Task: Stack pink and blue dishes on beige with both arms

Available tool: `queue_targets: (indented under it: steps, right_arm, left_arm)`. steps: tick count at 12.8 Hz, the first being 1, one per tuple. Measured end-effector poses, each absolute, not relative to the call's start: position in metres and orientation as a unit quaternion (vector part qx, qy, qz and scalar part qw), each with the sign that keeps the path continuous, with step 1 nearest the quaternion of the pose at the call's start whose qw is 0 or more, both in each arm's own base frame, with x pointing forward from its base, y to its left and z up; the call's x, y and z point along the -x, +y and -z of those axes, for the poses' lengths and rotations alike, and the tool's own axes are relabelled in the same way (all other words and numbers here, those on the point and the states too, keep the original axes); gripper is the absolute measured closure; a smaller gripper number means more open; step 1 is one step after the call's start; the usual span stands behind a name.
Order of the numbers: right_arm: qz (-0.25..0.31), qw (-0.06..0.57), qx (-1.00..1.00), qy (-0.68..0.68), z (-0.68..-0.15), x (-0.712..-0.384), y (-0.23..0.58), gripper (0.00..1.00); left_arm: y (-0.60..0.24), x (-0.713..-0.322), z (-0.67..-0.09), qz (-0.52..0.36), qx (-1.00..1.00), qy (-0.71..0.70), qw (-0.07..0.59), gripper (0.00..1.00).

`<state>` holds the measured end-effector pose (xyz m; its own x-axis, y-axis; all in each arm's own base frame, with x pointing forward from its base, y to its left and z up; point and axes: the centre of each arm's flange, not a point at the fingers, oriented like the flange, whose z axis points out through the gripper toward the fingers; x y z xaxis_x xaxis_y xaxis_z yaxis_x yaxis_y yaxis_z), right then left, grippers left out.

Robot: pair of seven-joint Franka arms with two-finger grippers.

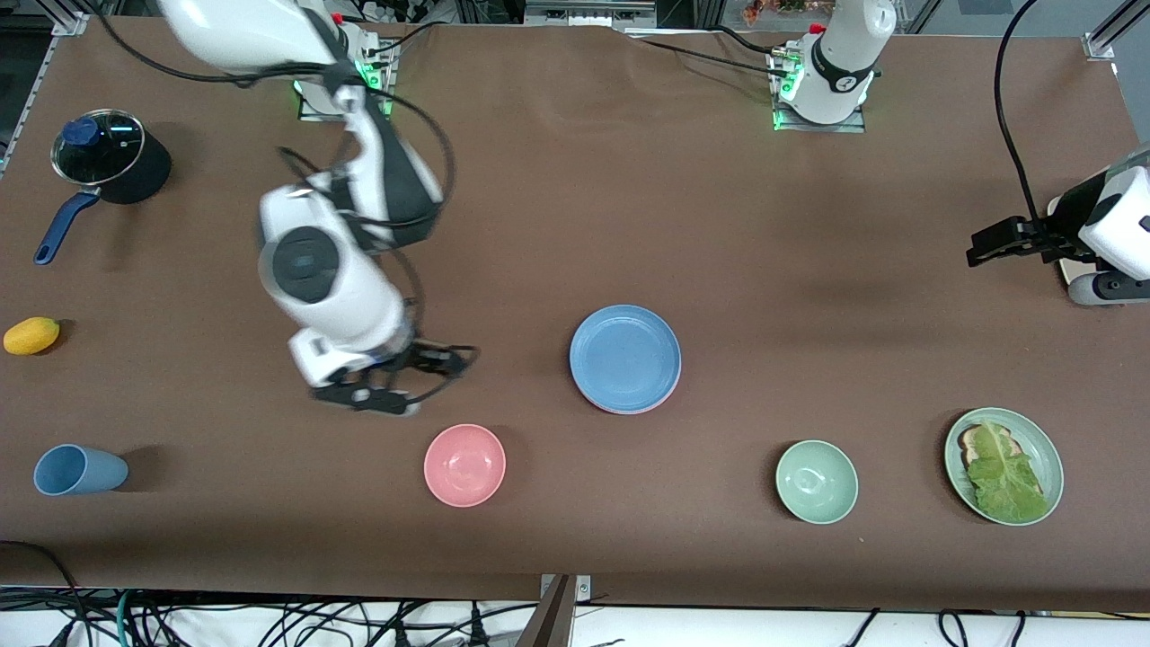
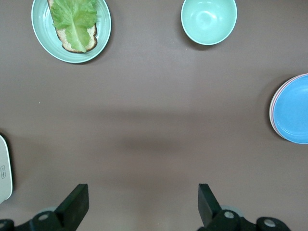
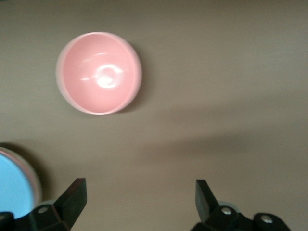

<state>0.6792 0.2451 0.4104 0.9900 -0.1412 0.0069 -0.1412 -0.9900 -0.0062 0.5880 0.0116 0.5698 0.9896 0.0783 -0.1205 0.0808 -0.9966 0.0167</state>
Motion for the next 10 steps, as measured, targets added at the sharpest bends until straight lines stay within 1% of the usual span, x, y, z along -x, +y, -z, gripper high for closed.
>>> queue_targets:
  steps: [2,5,7,10]
  right_arm:
    - [-0.016,-0.003,0.999,0.047,-0.441,-0.680,0.191,0.00]
    - [-0.034,-0.005,0.999,0.015,-0.492,-0.664,0.145,0.00]
    - [-0.038,-0.005,0.999,0.018,-0.521,-0.643,0.123,0.00]
    - [-0.039,-0.002,0.999,0.029,-0.548,-0.602,0.095,0.00]
  left_arm:
    - [0.012,-0.588,-0.570,0.059,-0.997,0.040,0.011,0.00]
    - [0.012,-0.589,-0.571,0.056,-0.998,0.040,0.011,0.00]
    - [0.012,-0.589,-0.571,0.055,-0.998,0.040,0.011,0.00]
    - [0.012,-0.589,-0.572,0.054,-0.998,0.040,0.011,0.00]
